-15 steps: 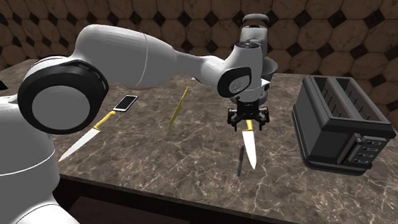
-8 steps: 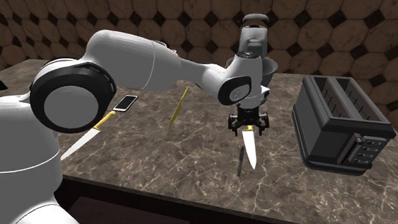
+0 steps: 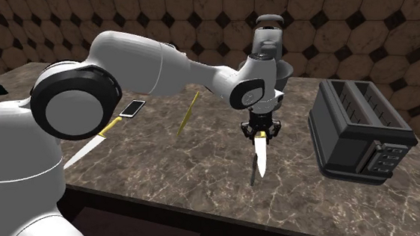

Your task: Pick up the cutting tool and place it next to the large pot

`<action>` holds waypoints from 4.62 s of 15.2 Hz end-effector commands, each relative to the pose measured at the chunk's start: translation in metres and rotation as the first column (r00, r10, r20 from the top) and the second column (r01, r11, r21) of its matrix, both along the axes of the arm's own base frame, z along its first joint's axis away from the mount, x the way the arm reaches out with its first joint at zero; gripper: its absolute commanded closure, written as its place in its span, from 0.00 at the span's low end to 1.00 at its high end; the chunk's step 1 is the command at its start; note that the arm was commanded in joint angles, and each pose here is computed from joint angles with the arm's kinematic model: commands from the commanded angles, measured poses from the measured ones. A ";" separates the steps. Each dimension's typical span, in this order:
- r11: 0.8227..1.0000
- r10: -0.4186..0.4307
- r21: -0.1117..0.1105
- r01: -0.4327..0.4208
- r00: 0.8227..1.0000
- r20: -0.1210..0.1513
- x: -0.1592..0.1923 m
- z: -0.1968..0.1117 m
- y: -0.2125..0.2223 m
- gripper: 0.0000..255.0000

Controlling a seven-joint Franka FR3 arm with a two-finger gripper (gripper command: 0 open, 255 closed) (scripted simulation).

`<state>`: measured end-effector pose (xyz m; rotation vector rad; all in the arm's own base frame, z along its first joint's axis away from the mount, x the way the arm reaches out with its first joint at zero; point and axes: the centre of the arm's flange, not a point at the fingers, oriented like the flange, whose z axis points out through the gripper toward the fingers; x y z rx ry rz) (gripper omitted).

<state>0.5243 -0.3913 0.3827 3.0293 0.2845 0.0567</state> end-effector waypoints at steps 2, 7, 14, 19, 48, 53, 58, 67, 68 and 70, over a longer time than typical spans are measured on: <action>1.000 -0.005 -0.012 0.005 1.000 0.004 -0.001 -0.004 -0.005 1.00; 1.000 -0.005 -0.012 0.005 1.000 0.004 -0.001 -0.003 -0.004 1.00; 1.000 -0.005 -0.012 0.005 1.000 0.004 -0.001 0.034 -0.004 1.00; 1.000 -0.005 -0.012 0.005 1.000 0.004 -0.001 0.060 -0.004 1.00; 1.000 -0.005 -0.012 0.005 1.000 0.004 -0.001 0.213 -0.004 1.00; 1.000 -0.005 -0.012 0.005 1.000 0.004 -0.001 0.240 -0.004 1.00; 1.000 -0.005 -0.012 0.005 1.000 0.004 -0.001 0.266 -0.004 1.00; 1.000 -0.005 -0.012 0.005 1.000 0.004 -0.006 0.270 0.102 1.00; 1.000 -0.005 -0.012 0.005 1.000 0.004 -0.007 0.271 0.115 1.00; 1.000 -0.005 -0.012 0.005 1.000 0.004 -0.008 0.271 0.141 1.00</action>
